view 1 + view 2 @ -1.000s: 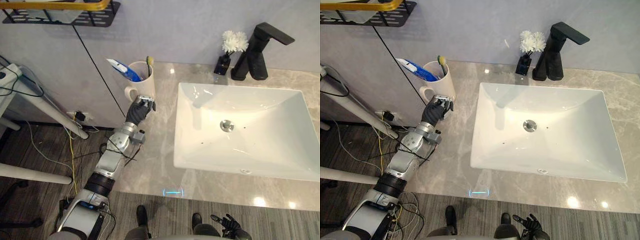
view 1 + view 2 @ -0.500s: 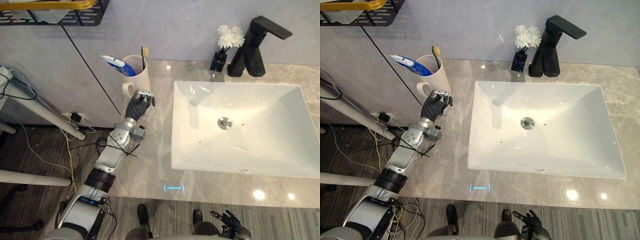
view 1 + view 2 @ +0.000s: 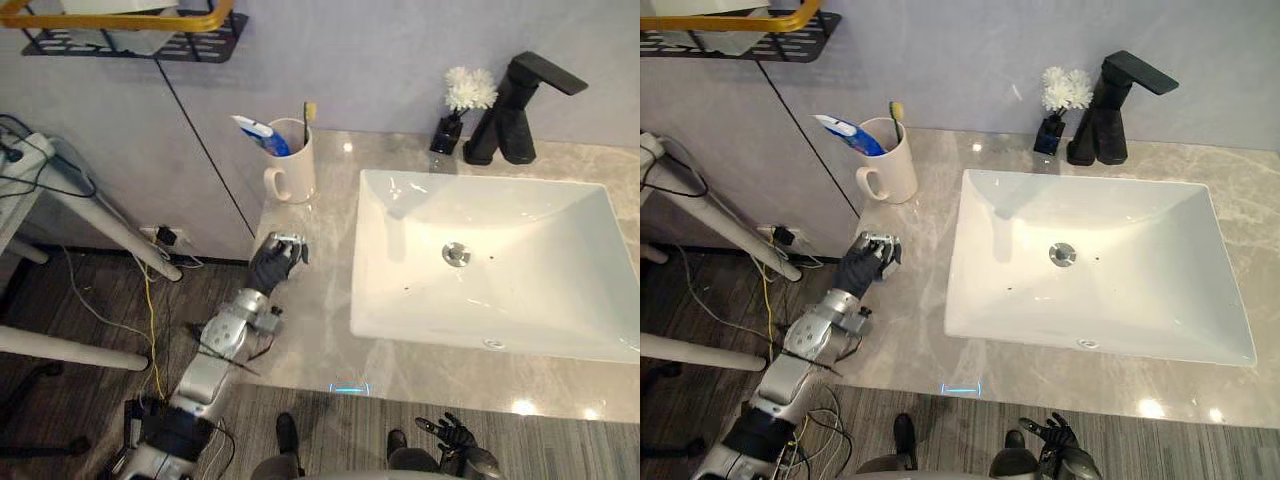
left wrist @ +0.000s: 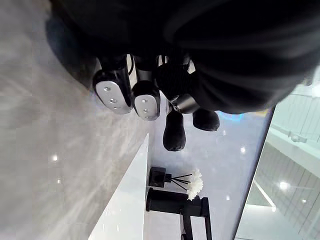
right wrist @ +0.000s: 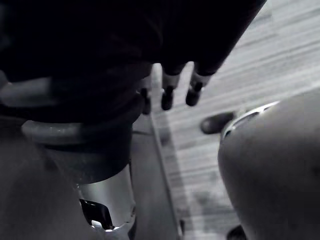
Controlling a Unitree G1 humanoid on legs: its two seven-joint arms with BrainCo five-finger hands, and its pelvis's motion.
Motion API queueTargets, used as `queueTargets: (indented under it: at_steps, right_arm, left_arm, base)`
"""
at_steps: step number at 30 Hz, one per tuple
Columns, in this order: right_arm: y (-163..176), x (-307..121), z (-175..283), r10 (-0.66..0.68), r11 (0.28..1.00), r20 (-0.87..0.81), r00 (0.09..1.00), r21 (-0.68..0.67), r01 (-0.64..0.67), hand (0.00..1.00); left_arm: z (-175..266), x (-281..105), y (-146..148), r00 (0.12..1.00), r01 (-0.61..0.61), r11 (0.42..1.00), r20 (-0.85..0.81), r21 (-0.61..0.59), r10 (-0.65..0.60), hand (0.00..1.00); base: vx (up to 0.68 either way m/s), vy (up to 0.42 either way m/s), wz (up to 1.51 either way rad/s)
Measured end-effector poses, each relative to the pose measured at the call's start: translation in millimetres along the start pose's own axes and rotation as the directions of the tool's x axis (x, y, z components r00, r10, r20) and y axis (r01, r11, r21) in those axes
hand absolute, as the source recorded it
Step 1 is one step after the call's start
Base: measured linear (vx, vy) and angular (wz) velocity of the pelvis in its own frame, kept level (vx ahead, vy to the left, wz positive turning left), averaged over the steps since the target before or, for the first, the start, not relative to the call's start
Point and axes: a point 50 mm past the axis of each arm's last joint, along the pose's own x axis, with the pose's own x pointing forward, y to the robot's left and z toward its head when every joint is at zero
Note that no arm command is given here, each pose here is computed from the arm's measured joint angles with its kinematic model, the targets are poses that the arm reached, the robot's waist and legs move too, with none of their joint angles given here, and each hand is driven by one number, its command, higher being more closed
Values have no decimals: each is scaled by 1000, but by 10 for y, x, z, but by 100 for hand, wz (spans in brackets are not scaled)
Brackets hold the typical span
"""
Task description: Organize washtable
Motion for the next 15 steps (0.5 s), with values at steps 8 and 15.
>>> queueTargets:
  at_steps: [8, 15]
  right_arm:
    - [168, -42, -119, 69, 997, -17, 997, -27, -70, 0]
    - [127, -108, -268, 61, 998, -40, 997, -12, -62, 0]
  left_arm:
    - [-105, -501, 26, 993, -89, 992, -83, -88, 82, 100]
    - [-160, -894, 108, 953, -279, 947, -164, -157, 254, 100]
  base:
    - [-85, -17, 10]
    - [-87, -23, 21]
